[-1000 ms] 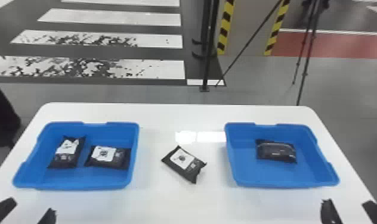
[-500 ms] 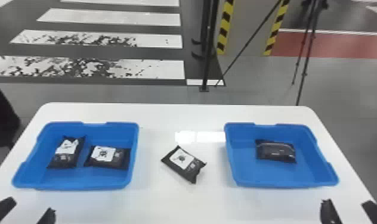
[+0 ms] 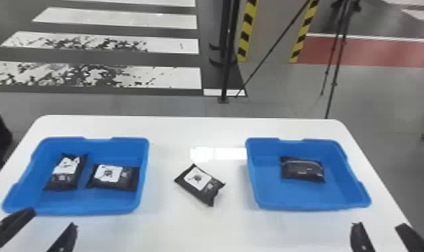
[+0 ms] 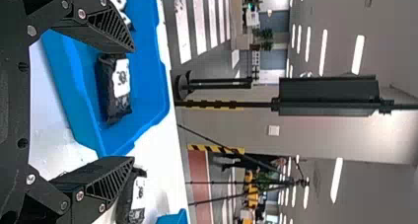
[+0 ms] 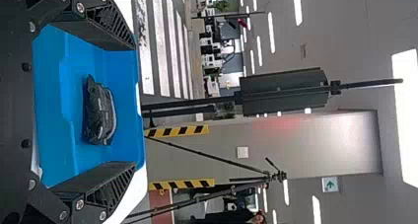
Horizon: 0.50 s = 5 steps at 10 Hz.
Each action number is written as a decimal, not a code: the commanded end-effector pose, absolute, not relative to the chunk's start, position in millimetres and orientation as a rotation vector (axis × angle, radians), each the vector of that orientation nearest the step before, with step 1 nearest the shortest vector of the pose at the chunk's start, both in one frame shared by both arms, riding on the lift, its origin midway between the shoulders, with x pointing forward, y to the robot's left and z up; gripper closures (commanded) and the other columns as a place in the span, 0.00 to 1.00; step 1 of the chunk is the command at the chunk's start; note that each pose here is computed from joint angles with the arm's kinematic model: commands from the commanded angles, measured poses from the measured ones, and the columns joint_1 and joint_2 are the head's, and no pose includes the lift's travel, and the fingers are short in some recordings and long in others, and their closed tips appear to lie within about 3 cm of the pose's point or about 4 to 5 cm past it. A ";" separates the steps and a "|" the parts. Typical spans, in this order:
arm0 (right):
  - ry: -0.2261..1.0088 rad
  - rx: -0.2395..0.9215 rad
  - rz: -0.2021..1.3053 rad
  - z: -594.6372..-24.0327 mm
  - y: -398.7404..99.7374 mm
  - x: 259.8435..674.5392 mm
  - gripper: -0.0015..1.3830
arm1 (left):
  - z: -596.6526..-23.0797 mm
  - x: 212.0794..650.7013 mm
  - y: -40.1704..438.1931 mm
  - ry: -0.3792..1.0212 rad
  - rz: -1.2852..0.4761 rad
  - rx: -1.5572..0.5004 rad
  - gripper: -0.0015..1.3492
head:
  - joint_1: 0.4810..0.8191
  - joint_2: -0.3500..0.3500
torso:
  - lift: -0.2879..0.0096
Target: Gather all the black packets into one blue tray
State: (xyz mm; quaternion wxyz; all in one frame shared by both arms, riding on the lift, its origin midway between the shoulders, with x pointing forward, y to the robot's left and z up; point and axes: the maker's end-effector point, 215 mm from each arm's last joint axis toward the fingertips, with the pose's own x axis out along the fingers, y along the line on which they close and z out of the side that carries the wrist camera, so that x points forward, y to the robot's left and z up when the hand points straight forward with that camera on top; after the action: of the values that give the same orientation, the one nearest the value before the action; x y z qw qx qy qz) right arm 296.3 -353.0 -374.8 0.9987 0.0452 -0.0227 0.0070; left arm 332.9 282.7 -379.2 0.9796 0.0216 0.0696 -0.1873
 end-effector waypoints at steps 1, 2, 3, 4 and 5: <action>-0.043 0.095 0.014 -375.9 -352.2 296.4 0.15 | -379.4 354.8 253.3 0.147 -0.459 0.086 0.20 | 0.63 0.33 | 0.60; -0.043 0.094 0.013 -375.6 -353.1 297.2 0.15 | -384.9 365.1 236.0 0.170 -0.512 0.111 0.20 | 0.63 0.28 | 0.60; -0.041 0.095 0.013 -376.3 -353.0 297.2 0.15 | -390.3 372.9 223.8 0.192 -0.544 0.144 0.21 | 0.63 0.23 | 0.60; -0.042 0.099 0.011 -376.1 -353.6 297.2 0.15 | -397.1 384.0 212.0 0.217 -0.576 0.171 0.20 | 0.63 0.20 | 0.60; -0.041 0.101 0.010 -377.2 -354.1 296.7 0.15 | -407.4 401.6 191.6 0.224 -0.633 0.169 0.20 | 0.63 0.18 | 0.60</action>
State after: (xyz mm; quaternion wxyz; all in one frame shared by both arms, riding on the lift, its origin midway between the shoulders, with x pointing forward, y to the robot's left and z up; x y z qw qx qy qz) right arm 297.1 -353.7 -376.6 0.9985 0.0494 -0.0205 0.0058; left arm 390.3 201.7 -401.5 0.9448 0.0803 0.1068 -0.2993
